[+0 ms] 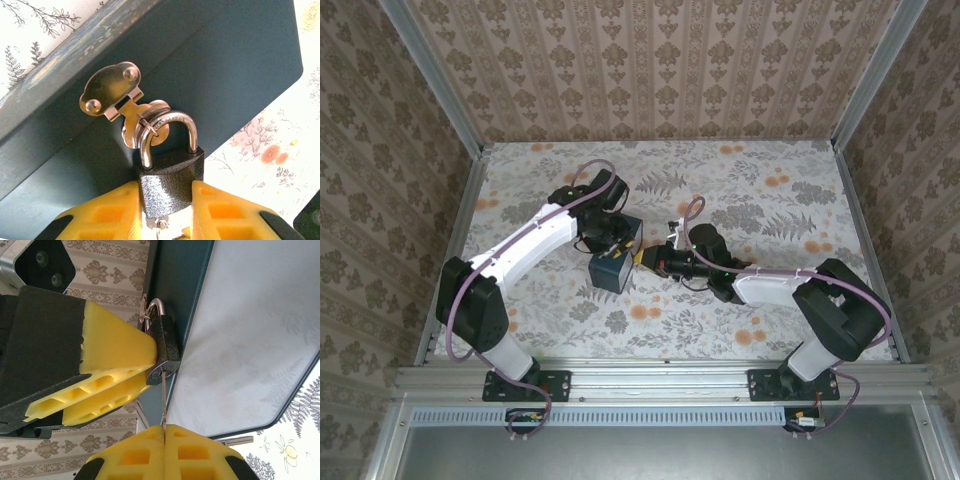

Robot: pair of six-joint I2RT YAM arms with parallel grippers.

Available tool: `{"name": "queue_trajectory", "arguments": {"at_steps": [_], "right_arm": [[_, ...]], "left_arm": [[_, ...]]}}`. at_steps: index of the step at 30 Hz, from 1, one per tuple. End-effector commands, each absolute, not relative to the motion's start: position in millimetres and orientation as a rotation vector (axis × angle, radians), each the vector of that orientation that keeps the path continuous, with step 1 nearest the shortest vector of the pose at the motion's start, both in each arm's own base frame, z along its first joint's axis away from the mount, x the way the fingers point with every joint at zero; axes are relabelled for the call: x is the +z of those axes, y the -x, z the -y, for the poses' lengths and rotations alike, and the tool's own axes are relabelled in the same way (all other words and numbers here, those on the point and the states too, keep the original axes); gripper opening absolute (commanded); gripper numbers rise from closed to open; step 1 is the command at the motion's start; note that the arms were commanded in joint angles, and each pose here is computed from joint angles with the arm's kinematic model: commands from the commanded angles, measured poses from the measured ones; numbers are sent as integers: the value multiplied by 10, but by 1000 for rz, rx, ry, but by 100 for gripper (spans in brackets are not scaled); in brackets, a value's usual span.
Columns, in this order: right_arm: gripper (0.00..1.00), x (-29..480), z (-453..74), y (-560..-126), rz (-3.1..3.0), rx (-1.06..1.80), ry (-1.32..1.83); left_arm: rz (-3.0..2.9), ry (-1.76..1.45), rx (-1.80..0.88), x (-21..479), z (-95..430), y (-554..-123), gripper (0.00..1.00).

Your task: Unlock a padlock with a key

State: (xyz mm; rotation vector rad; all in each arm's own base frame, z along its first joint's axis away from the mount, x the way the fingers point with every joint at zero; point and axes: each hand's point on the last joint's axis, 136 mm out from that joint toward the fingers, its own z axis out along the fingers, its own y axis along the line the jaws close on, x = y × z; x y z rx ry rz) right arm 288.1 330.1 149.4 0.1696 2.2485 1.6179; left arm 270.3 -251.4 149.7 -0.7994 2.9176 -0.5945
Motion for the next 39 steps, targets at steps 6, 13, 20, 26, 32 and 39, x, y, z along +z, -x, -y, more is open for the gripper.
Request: {"name": "queue_trajectory", "arguments": {"at_steps": [6, 13, 20, 26, 32, 39], "right_arm": [[0, 1815, -3349, -3105, -2104, 1634, -92], [0, 1854, -3432, -3241, -2093, 1691, -119], [0, 1823, -3346, -3333, -2087, 1718, -159], [0, 1802, -3265, -3195, -2156, 1718, -42], [0, 1816, -3325, -2970, -2217, 1835, 139], [0, 1891, -3309, -2736, -2280, 1827, 357]], "left_arm": [[-3095, 797, -443, 1212, 2392, -2378, 25], [-3110, 800, -460, 1167, 2442, -2334, 25], [-3113, 815, -432, 1146, 2352, -2281, 25], [-3082, 816, -375, 1199, 2148, -2334, 25], [-3043, 803, -388, 1282, 2043, -2451, 26], [-2976, 590, -563, 1600, 2185, -2692, 29]]}}
